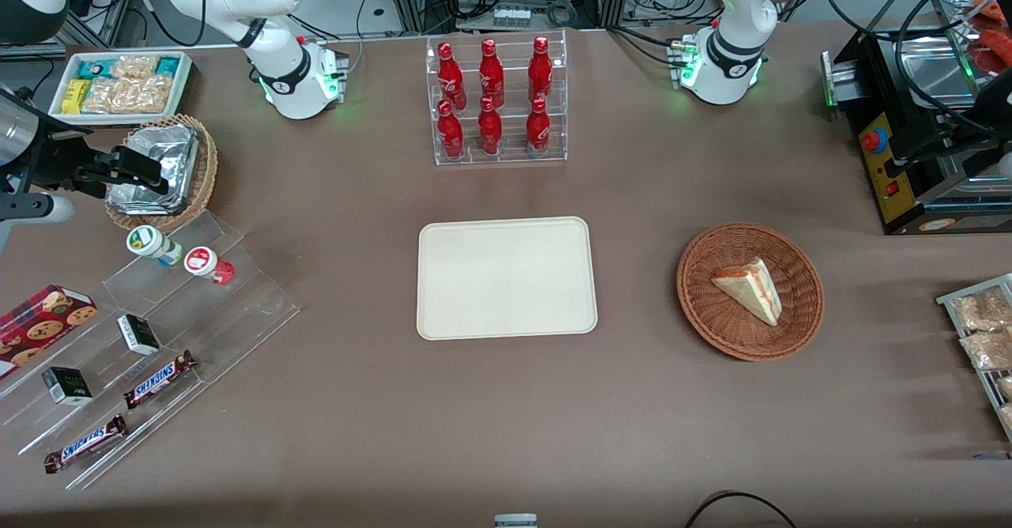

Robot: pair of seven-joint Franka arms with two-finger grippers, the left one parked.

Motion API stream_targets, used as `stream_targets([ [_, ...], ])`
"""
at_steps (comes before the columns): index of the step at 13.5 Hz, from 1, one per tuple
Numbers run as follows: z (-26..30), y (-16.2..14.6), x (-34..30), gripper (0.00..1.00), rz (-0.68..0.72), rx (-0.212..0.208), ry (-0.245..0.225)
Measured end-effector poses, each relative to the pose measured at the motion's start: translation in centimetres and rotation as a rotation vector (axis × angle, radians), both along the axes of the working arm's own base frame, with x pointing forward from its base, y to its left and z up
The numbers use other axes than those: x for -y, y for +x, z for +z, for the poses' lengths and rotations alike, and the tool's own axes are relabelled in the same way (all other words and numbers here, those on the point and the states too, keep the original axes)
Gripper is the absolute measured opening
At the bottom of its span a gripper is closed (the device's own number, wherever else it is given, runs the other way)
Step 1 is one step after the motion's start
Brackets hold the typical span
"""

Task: Place green gum on tray
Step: 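Move the right gripper down toward the green gum bottle on the acrylic stand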

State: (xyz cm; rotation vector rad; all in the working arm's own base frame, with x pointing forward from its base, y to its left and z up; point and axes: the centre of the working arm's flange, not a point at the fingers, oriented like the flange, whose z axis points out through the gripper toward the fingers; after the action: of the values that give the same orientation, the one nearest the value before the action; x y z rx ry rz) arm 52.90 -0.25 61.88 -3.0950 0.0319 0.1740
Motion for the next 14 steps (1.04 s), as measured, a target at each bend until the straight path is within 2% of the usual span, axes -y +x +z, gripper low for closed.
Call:
stream_targets([
  [3, 0.1, 0.0, 0.3, 1.00, -0.001, 0.002, -0.027],
  [7, -1.9, 0.3, 0.9, 1.00, 0.000, -0.015, -0.026],
  [11, -6.7, 0.9, 4.6, 1.00, 0.101, 0.020, -0.009],
  [14, -11.3, 0.6, 8.8, 1.00, 0.242, 0.069, 0.001],
])
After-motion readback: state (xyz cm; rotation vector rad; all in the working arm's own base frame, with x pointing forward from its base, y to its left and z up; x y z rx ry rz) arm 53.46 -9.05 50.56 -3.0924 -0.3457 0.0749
